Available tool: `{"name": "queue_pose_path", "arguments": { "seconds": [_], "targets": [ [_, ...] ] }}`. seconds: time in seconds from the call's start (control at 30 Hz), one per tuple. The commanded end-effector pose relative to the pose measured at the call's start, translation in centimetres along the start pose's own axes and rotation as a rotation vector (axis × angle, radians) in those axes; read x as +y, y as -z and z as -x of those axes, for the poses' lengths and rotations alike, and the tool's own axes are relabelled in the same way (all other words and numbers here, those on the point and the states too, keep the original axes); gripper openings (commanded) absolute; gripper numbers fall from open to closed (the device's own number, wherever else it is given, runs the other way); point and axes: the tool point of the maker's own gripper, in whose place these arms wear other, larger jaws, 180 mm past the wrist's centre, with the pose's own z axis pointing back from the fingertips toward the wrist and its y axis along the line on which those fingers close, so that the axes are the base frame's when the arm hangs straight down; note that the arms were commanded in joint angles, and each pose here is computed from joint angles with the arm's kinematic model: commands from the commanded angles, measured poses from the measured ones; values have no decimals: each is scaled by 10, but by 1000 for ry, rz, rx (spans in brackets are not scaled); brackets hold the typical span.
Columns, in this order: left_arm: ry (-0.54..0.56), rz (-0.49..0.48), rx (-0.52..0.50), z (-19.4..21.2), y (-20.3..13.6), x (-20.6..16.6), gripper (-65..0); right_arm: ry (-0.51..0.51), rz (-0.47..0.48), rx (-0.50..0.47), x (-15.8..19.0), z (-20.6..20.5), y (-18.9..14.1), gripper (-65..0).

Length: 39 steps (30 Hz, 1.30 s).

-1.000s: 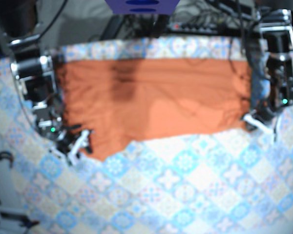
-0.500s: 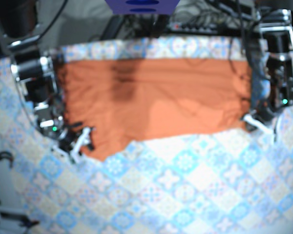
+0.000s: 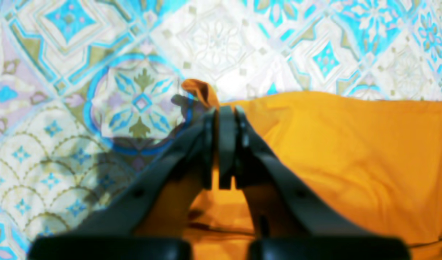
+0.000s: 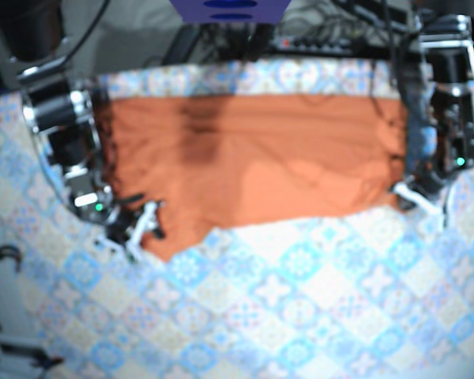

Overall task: Fold the T-shirt properly
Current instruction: 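Pull the held hem edges toward the shoulder edge with both grippers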

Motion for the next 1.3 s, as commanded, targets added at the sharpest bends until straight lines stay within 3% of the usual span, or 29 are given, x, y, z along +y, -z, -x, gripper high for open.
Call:
{"name": "queue_pose_path", "arguments": {
  "seconds": [0.0,0.23,0.3,0.43,0.57,0.77,0.93,1.27],
  "targets": [
    [18,0,-56,-22,-5,2,-650,-10,18,-67,-12,-28,-1,-329],
    [18,0,-56,-22,-5,2,-650,-10,18,-67,-12,-28,-1,-335],
    [18,0,-56,-22,-5,2,-650,-10,18,-67,-12,-28,-1,-378],
    [18,0,-56,-22,-5,2,-650,-12,17,-61,-11,-27,-1,-523],
    [18,0,-56,-22,-5,2,-650,-74,13,-25,-10,-20,-1,-599],
    [16,-4,-39,-13,-6,4,-650,-93,12,-18,-10,-19,-1,-649],
    [16,-5,-33,-10,-6,5,-650,-112,9,-63,-7,-32,-3,-650],
    [18,-4,-14,0,-7,6,-650,-118,94,-129,-25,-58,-37,-650]
  ]
}}
